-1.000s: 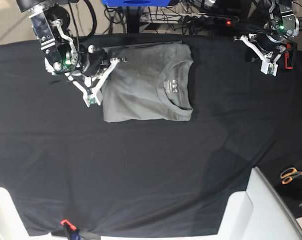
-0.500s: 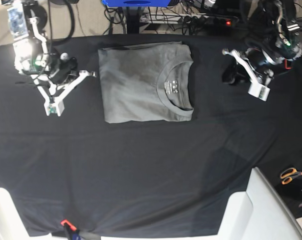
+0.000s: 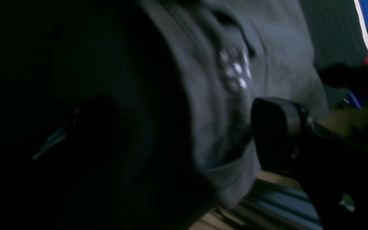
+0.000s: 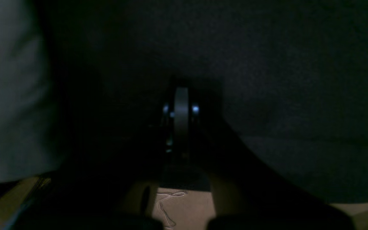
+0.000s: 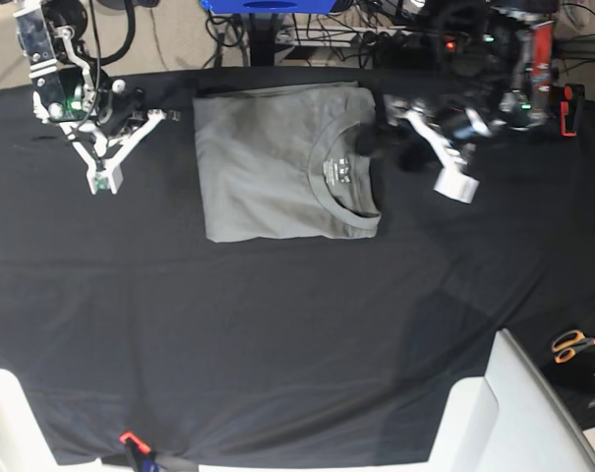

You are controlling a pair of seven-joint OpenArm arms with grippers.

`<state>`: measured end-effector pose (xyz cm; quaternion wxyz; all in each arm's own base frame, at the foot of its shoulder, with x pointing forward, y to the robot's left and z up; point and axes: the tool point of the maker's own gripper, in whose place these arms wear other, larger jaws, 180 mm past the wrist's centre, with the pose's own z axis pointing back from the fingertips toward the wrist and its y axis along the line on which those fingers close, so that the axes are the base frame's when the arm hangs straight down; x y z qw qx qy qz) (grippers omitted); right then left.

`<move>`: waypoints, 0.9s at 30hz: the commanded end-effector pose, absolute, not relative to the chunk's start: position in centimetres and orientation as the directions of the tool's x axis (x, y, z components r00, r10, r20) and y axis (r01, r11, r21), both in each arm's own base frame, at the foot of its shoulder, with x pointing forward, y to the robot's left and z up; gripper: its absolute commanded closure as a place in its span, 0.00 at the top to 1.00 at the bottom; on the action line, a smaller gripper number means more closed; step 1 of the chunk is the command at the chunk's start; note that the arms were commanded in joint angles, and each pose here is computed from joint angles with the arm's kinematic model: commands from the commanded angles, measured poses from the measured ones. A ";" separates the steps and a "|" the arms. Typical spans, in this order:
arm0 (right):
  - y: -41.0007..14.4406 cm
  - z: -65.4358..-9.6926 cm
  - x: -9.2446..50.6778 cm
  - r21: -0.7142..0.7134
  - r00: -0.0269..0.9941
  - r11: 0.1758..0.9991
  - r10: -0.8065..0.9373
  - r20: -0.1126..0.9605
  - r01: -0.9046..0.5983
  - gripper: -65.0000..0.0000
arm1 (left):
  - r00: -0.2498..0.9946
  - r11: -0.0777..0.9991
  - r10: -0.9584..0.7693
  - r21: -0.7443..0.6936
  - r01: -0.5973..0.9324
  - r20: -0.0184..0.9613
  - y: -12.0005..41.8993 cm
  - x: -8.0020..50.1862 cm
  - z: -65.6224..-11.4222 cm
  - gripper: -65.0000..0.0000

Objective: Fold the T-shirt properly
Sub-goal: 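Move the left gripper onto the shirt's collar side and grasp it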

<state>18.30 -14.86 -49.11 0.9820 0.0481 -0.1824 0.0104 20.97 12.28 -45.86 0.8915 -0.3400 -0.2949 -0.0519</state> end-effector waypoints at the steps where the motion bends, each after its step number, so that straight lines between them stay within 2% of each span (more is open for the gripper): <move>1: -15.2 -48.5 19.3 0.085 0.918 0.995 0.012 0.396 -0.049 0.00 | 0.799 0.757 0.129 -0.579 0.303 0.587 12.5 21.9 -45.1 1.00; 9: -15.2 -48.4 19.3 0.085 0.917 0.995 0.013 0.398 -0.051 0.00 | 0.826 0.735 0.214 -0.643 0.215 0.521 11.1 21.9 -47.8 1.00; 14: -15.2 -48.4 19.4 0.085 0.916 0.995 0.013 0.401 -0.051 0.00 | 0.866 0.739 0.056 -0.604 0.299 0.497 7.4 20.5 -49.8 1.00; 22: -15.2 -48.4 19.5 0.085 0.916 0.995 0.012 0.401 -0.050 0.00 | 0.861 0.732 -0.034 -0.574 0.367 0.507 4.1 20.5 -50.3 1.00; 27: -15.2 -48.4 19.5 0.085 0.916 0.995 0.012 0.401 -0.050 0.00 | 0.881 0.738 -0.031 -0.584 0.339 0.473 4.0 19.9 -51.4 1.00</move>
